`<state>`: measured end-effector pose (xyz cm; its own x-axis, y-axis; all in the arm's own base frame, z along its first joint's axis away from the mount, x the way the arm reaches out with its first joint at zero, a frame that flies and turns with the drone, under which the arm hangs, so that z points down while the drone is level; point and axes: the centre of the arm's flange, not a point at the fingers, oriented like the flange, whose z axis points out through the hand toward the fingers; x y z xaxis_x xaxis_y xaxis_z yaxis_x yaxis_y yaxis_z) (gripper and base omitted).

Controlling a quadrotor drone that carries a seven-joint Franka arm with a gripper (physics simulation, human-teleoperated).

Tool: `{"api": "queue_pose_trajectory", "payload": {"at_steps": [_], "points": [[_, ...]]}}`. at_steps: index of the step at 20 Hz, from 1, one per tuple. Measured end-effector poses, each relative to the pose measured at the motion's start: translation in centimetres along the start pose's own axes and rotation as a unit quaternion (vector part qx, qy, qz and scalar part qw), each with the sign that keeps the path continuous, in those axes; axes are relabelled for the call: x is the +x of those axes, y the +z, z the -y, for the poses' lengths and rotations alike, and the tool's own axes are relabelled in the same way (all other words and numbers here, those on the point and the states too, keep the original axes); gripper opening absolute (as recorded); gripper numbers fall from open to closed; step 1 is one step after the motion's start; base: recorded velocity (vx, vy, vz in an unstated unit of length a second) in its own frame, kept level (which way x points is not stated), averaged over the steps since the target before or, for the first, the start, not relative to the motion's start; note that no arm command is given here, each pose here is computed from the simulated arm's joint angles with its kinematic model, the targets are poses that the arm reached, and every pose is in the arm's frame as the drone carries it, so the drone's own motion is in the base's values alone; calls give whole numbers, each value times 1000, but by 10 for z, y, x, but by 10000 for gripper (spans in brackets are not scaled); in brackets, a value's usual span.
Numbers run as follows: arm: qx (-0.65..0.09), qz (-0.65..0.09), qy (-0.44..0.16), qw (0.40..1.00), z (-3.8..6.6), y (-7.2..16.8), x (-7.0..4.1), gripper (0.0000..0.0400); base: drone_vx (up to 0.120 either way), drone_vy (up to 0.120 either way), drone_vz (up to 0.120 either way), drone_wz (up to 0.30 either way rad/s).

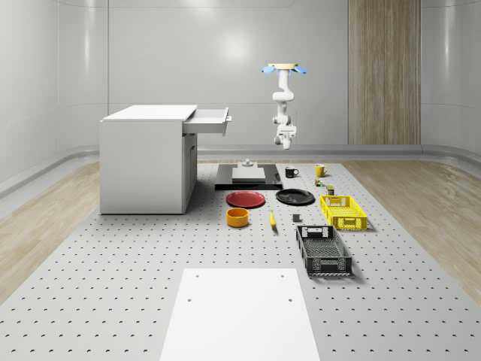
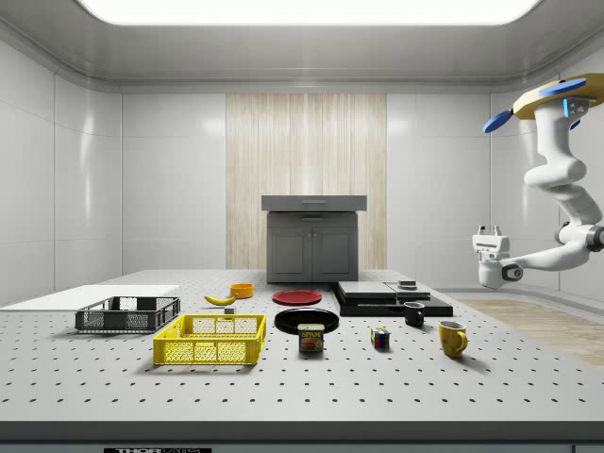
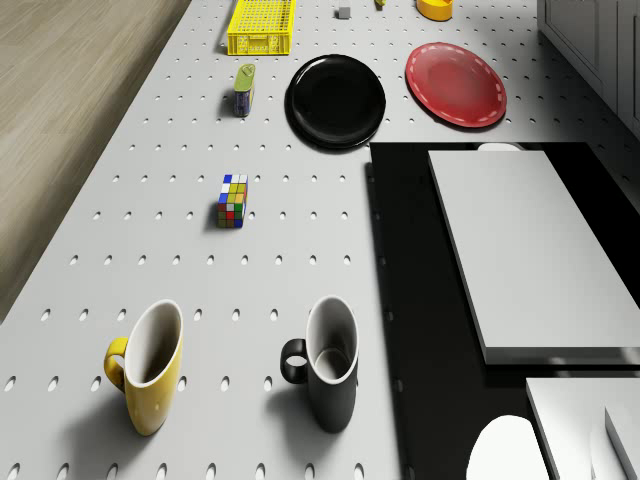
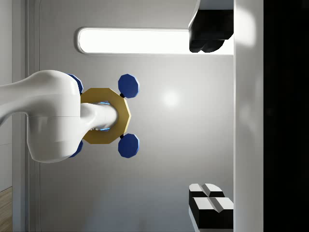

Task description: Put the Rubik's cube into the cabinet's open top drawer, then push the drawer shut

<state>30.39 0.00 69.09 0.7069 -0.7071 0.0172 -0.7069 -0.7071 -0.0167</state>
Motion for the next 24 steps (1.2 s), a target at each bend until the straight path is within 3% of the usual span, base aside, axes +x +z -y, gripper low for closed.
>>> {"api": "queue_pose_trajectory", "payload": {"at_steps": [24], "points": [[-2,-15,0,1000,0,0,-3,400,120,120,0,0]]}}
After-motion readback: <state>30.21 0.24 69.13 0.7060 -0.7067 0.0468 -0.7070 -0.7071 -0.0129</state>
